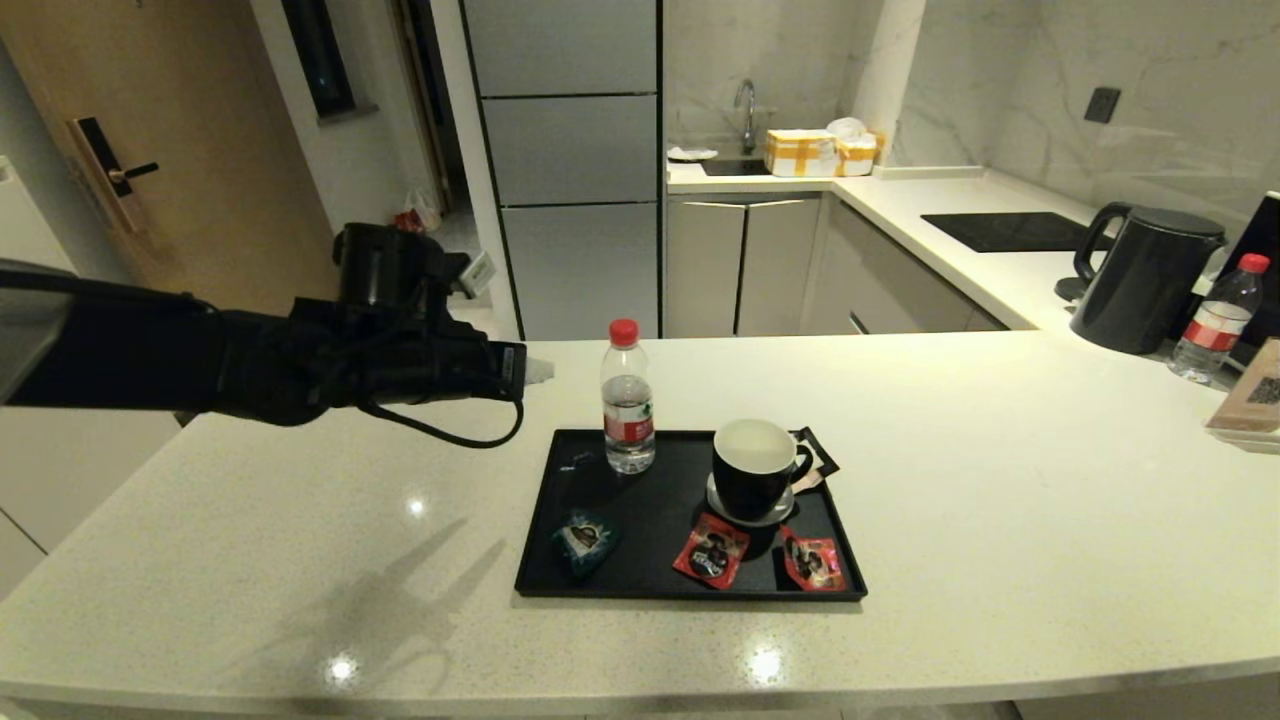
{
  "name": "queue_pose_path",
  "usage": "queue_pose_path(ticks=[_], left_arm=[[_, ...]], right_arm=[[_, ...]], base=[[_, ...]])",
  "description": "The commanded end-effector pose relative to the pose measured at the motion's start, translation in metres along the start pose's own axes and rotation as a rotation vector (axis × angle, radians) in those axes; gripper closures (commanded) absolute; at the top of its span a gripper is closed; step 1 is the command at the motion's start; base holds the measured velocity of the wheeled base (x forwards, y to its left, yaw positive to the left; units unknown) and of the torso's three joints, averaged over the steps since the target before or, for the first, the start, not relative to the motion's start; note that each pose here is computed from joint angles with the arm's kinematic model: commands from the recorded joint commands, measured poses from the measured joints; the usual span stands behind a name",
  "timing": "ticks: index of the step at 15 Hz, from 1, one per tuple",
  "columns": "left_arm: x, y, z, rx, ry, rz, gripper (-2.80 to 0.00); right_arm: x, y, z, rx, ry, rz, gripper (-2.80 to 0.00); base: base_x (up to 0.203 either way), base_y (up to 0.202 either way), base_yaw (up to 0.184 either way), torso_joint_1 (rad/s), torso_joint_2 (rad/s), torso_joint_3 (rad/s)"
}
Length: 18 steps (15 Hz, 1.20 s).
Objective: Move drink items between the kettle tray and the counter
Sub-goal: Pick up the bottled water
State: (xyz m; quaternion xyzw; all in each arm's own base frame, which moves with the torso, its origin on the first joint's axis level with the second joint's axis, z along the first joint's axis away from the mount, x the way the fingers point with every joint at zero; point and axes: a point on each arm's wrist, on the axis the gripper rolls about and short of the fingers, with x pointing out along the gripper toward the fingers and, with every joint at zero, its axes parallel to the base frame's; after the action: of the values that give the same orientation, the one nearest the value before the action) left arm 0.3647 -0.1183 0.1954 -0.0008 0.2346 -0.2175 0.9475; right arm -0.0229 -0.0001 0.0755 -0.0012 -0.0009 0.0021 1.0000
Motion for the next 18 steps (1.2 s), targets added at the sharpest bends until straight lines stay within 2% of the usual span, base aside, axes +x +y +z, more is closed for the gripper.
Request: queue_pose_path(ticks=[1,4,6,8,14,16,18], left_arm=[[0.0,-0.014,-0.003,0.026,-0.06,-0.024,-2.8],[0.016,-0.04,-0.024,0.07,-0.143,-0.009,-2.8],[0.022,-0.047,-0.031,0.078,-0.15,0.01,-2.8],[0.022,-0.066,-0.039,0.101,-0.137,-0.022,-2.8],[0.036,-0.07,-0.049,0.107,-0.113,-0.018,-2.8],[0.063,-0.071,-0.059,0.107,-0.089,0.034,-2.8],[0.092,-0.07,-0.062,0.1,-0.1,0.127,-2.8]], right_arm=[[0.0,0.0,0.0,-0.001,0.002,0.0,0.0],[0.0,0.0,0.0,-0.001,0.002,0.0,0.0],[0.0,0.0,0.0,-0.001,0.002,0.0,0.0],[0.0,0.0,0.0,-0.001,0.002,0.0,0.0],[0.0,0.0,0.0,-0.001,0.002,0.0,0.0],[0.0,0.0,0.0,-0.001,0.002,0.0,0.0],[0.0,0.0,0.0,-0.001,0.002,0.0,0.0]], base=[[0.0,0.0,0.0,0.0,0.0,0.0],[0.0,0.0,0.0,0.0,0.0,0.0],[0.0,0.0,0.0,0.0,0.0,0.0],[0.0,0.0,0.0,0.0,0.0,0.0],[0.0,0.0,0.0,0.0,0.0,0.0],[0.0,0.0,0.0,0.0,0.0,0.0],[0.0,0.0,0.0,0.0,0.0,0.0]])
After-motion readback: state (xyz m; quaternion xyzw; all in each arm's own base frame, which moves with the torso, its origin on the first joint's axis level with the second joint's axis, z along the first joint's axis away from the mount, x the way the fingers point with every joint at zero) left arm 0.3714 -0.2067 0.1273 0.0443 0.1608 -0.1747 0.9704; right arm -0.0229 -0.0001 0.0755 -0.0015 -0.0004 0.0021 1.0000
